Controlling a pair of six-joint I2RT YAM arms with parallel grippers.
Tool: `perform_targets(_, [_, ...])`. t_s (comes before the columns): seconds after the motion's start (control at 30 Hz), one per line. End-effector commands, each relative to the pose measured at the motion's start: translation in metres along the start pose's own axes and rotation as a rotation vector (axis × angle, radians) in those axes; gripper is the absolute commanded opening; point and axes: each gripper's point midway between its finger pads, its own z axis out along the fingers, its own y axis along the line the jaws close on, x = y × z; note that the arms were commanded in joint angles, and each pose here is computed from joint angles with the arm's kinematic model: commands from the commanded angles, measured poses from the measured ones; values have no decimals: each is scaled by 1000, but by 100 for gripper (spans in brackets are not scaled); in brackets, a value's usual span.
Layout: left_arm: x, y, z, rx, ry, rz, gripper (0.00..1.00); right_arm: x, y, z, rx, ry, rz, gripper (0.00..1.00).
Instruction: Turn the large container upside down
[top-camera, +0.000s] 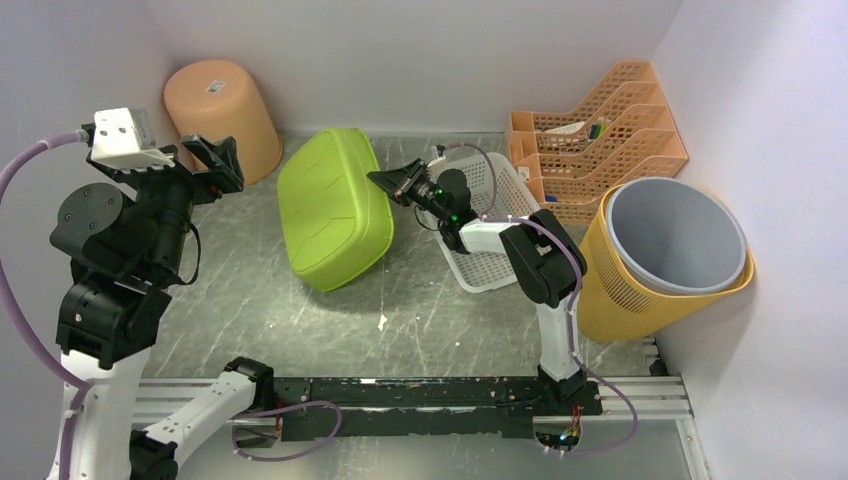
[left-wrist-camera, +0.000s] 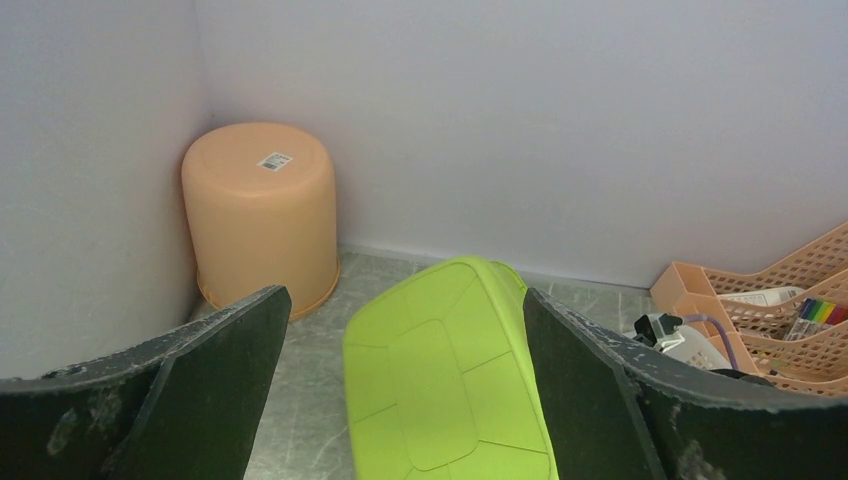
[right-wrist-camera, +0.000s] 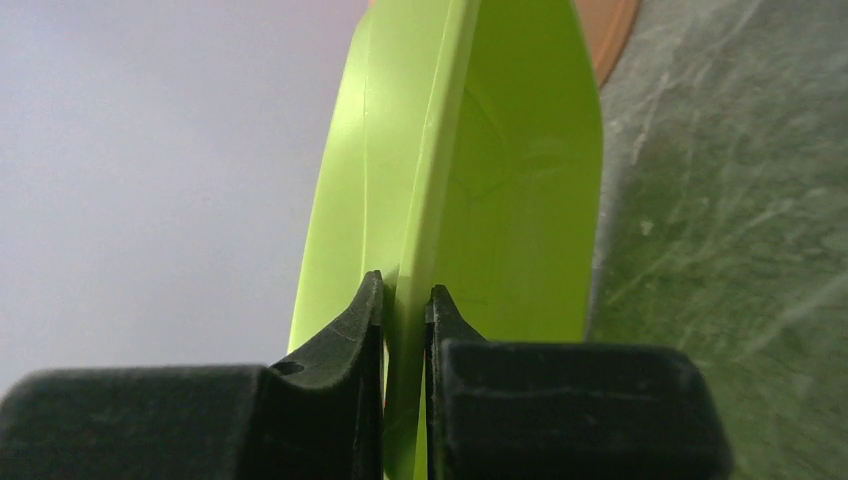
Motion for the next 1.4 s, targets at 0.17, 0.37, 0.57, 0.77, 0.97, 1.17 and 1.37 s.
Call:
perform_targets(0.17, [6,-5,5,20,13,5,99,44,-76,-28,308,179,-226,4])
perform_targets(0.37, [11,-8,7,30,21,-1,99,56,-86,-39,389,238,-311,10])
perform_targets(0.57, [15,-9,10,30,28,1,98,69,-100,-55,455,288,-369,39])
perform_targets(0.77, [19,-10,13,32,39,4,98,71,-99,-59,476,293,-413,41])
perform_targets(0.97, [22,-11,16,30,50,15,99,73,-103,-48,558,340,-562,42])
perform_targets(1.17, [31,-17,23,47,80,16,99,90,-112,-10,632,445,-727,43])
perform_targets(1.37, [32,-19,22,60,84,16,99,101,-127,13,658,463,-745,43])
